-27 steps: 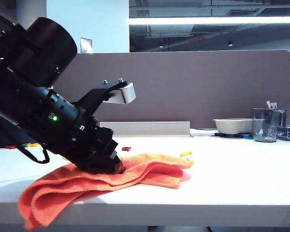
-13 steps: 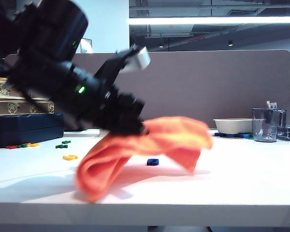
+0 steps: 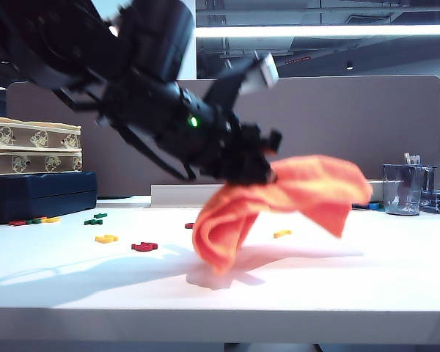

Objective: Use an orange cloth to wipe the letter magnets on the table away for a distance.

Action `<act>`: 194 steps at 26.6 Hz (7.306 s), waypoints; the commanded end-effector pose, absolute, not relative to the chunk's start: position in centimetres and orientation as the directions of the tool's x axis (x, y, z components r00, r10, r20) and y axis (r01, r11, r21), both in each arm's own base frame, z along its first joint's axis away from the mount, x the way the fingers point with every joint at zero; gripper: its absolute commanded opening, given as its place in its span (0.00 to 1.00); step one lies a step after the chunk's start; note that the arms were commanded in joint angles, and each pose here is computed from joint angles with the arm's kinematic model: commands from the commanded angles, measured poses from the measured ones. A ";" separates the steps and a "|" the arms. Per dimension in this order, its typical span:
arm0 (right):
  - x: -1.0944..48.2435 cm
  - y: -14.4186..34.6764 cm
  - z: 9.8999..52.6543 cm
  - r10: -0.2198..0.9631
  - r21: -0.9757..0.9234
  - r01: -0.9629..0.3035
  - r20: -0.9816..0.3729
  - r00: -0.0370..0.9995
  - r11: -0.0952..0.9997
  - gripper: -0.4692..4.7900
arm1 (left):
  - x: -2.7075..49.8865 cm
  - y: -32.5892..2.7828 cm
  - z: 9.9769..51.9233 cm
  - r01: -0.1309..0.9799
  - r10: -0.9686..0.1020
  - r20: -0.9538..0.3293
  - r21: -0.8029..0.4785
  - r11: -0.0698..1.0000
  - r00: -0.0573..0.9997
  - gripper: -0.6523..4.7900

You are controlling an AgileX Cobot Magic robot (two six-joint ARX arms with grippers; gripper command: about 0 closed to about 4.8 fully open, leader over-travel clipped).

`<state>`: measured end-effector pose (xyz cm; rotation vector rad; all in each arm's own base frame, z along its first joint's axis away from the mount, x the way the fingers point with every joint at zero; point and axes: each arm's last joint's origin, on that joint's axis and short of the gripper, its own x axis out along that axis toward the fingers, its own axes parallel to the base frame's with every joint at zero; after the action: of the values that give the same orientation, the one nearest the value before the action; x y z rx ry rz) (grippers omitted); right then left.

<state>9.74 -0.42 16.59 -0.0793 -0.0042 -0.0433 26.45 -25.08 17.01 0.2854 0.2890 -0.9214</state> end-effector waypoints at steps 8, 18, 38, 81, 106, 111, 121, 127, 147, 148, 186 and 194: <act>9.8 -0.4 16.5 -0.044 -0.078 0.046 0.019 0.999 0.996 0.08 | 27.3 -24.6 14.0 0.685 -0.535 -0.509 0.161 0.711 0.675 0.11; 9.8 -0.4 16.5 -0.044 -0.078 0.046 0.019 0.999 0.996 0.08 | 30.2 -19.6 13.0 0.502 -0.338 -0.605 0.120 0.856 0.721 0.11; 9.8 -0.4 16.5 -0.044 -0.078 0.046 0.019 0.999 0.996 0.08 | 35.4 -6.4 13.1 0.210 -0.040 -0.606 0.213 0.954 0.795 0.11; 9.8 -0.4 16.5 -0.044 -0.078 0.045 0.019 0.999 0.996 0.08 | 30.3 -20.7 16.0 0.566 -0.470 -0.428 0.125 0.815 0.772 0.11; 9.8 -0.4 16.5 -0.044 -0.078 0.046 0.019 0.999 0.996 0.08 | 36.0 -4.1 16.1 0.135 -0.060 -0.476 0.126 0.983 0.878 0.11; 9.8 -0.4 16.5 -0.044 -0.078 0.045 0.019 0.999 0.996 0.08 | 35.0 -7.3 21.0 0.233 -0.202 -0.260 0.098 0.967 0.944 0.11; 9.8 -0.4 16.5 -0.044 -0.078 0.046 0.019 0.999 0.996 0.08 | 32.4 -21.6 26.1 0.520 -0.516 -0.082 0.036 0.853 0.852 0.11; 9.8 -0.4 16.5 -0.044 -0.078 0.045 0.018 0.999 0.996 0.08 | 33.3 -28.4 23.7 0.618 -0.611 -0.116 0.036 0.785 0.783 0.11; 9.8 -0.4 16.5 -0.044 -0.078 0.046 0.019 0.999 0.996 0.08 | 35.8 -28.3 13.5 0.457 -0.400 -0.523 -0.023 0.889 0.753 0.11; 9.8 -0.4 16.5 -0.044 -0.078 0.046 0.019 0.999 0.996 0.08 | 36.9 -26.9 13.5 0.422 -0.370 -0.525 -0.023 0.906 0.766 0.11; 9.8 -0.4 16.5 -0.044 -0.078 0.046 0.019 0.999 0.996 0.08 | 37.8 -5.3 30.8 0.189 -0.155 -0.367 0.059 0.980 0.917 0.11; 9.8 -0.4 16.5 -0.044 -0.078 0.046 0.019 0.999 0.996 0.08 | 32.3 -6.0 32.6 0.270 -0.238 -0.364 0.039 0.962 0.900 0.11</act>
<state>9.74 -0.42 16.59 -0.0793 -0.0042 -0.0433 33.29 -5.78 32.55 0.0896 0.3704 -0.2399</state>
